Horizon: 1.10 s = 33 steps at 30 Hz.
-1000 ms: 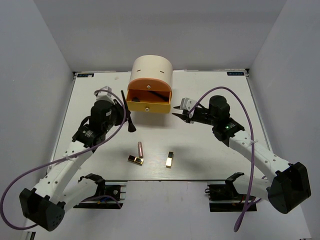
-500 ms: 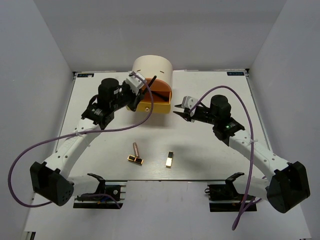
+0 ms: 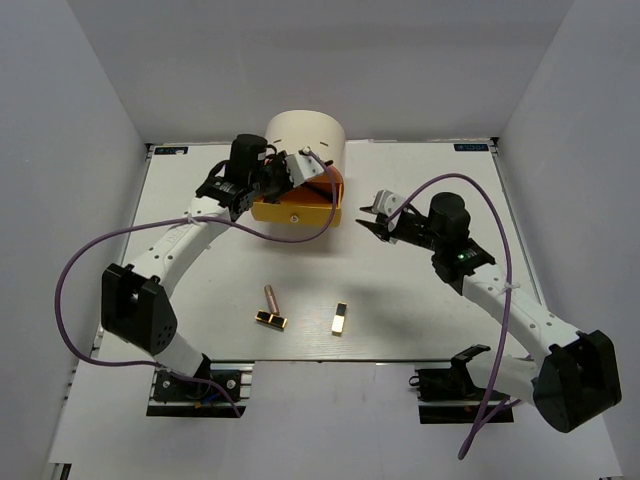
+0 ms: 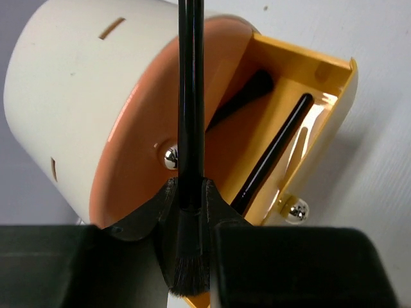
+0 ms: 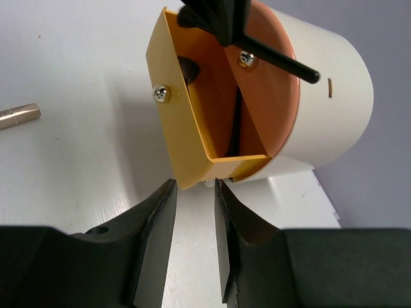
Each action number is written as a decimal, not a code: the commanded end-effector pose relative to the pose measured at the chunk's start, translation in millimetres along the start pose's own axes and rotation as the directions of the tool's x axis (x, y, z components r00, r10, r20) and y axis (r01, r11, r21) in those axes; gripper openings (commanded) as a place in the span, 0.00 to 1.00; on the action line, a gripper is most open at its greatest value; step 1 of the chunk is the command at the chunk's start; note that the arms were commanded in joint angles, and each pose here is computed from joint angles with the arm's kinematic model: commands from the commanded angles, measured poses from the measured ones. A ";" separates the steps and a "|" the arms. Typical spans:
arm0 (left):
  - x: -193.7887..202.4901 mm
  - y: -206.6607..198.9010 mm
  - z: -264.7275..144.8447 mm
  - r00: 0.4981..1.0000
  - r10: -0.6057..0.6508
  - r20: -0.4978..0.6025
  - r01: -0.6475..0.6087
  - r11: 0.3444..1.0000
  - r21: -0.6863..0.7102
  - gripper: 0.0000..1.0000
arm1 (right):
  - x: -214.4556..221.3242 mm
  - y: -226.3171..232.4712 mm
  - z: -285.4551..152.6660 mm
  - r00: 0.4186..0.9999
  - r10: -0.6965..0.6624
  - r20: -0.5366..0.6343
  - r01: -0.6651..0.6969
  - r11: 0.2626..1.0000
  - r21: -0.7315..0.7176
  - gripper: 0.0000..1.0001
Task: Organize the makeup
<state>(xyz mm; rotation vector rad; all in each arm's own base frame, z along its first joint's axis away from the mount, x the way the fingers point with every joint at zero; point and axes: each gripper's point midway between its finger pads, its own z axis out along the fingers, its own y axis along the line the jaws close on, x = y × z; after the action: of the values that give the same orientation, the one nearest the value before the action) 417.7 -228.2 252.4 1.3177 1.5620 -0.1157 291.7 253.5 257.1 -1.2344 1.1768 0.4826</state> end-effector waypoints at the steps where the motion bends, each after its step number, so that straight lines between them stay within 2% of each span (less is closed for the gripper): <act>1: 1.6 0.0 -10.7 0.995 0.097 -0.008 -0.097 0.995 0.009 0.00 | -9.2 -11.8 -5.6 0.999 -0.020 0.032 0.018 0.998 0.053 0.36; 9: 16.4 -4.6 -3.9 0.989 0.145 -0.033 -0.145 0.989 0.013 0.03 | -6.4 -17.2 -2.0 1.000 -0.003 0.029 0.002 0.999 0.048 0.37; 11: 16.9 -6.1 -3.3 0.988 0.155 -0.027 -0.154 0.988 0.016 0.05 | -7.1 -18.6 -1.7 1.000 -0.006 0.028 0.005 0.999 0.049 0.37; 12: 20.4 -7.3 -1.4 0.987 0.159 -0.032 -0.158 0.987 0.014 0.09 | -7.2 -17.6 -0.4 1.000 -0.008 0.029 0.007 0.999 0.042 0.38; 14: 21.9 -6.0 -0.7 0.986 0.162 -0.039 -0.162 0.987 0.009 0.23 | -5.9 -17.4 -0.3 1.000 -0.009 0.028 0.008 0.999 0.038 0.40; 17: 12.1 3.0 -4.0 0.987 0.158 -0.015 -0.159 0.987 -0.035 0.70 | -6.0 -19.4 0.5 1.000 -0.010 0.026 0.009 0.999 0.036 0.49; 18: 10.3 4.8 -4.5 0.988 0.156 -0.009 -0.156 0.987 -0.045 0.73 | -5.1 -18.4 1.3 1.000 -0.009 0.024 0.008 0.999 0.032 0.50; 25: -27.2 36.2 -27.6 0.982 0.181 0.054 -0.166 0.965 -0.201 0.77 | -4.3 -13.7 4.6 1.000 -0.007 0.029 0.007 1.000 -0.001 0.50; 27: -43.8 50.8 -41.5 0.986 0.145 0.087 -0.118 0.957 -0.264 0.77 | -9.4 -5.8 6.3 0.998 -0.021 0.056 0.024 0.998 -0.060 0.41; 28: -47.8 63.6 -49.0 0.990 0.104 0.092 -0.068 0.942 -0.329 0.77 | -7.2 -1.5 9.3 0.996 -0.056 0.065 0.062 0.993 -0.100 0.34; 29: -56.7 71.1 -62.4 0.989 -0.010 0.150 0.067 0.924 -0.376 0.74 | -15.8 12.8 9.5 0.993 -0.053 0.101 0.073 0.977 -0.201 0.18; 30: -61.6 77.9 -71.0 0.980 -0.071 0.187 0.144 0.900 -0.411 0.69 | -16.9 16.0 11.3 0.985 -0.112 0.129 0.141 0.958 -0.251 0.13; 31: -64.1 80.7 -79.2 0.965 -0.144 0.221 0.229 0.875 -0.427 0.65 | -7.8 25.9 19.1 0.988 -0.095 0.126 0.131 0.937 -0.323 0.09; 32: -55.1 86.0 -88.6 0.909 -0.312 0.276 0.409 0.792 -0.454 0.61 | -0.7 45.9 16.2 0.995 -0.030 0.098 0.069 0.903 -0.423 0.02; 33: -42.1 89.3 -104.6 0.874 -0.395 0.284 0.487 0.705 -0.516 0.55 | -2.0 39.9 28.8 0.992 -0.048 0.117 0.096 0.885 -0.455 0.00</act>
<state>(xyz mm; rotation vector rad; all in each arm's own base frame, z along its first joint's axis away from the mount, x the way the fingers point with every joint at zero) 427.4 -194.9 316.0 0.9389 1.5367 0.0301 289.9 274.7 241.5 -1.4594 1.0835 0.6255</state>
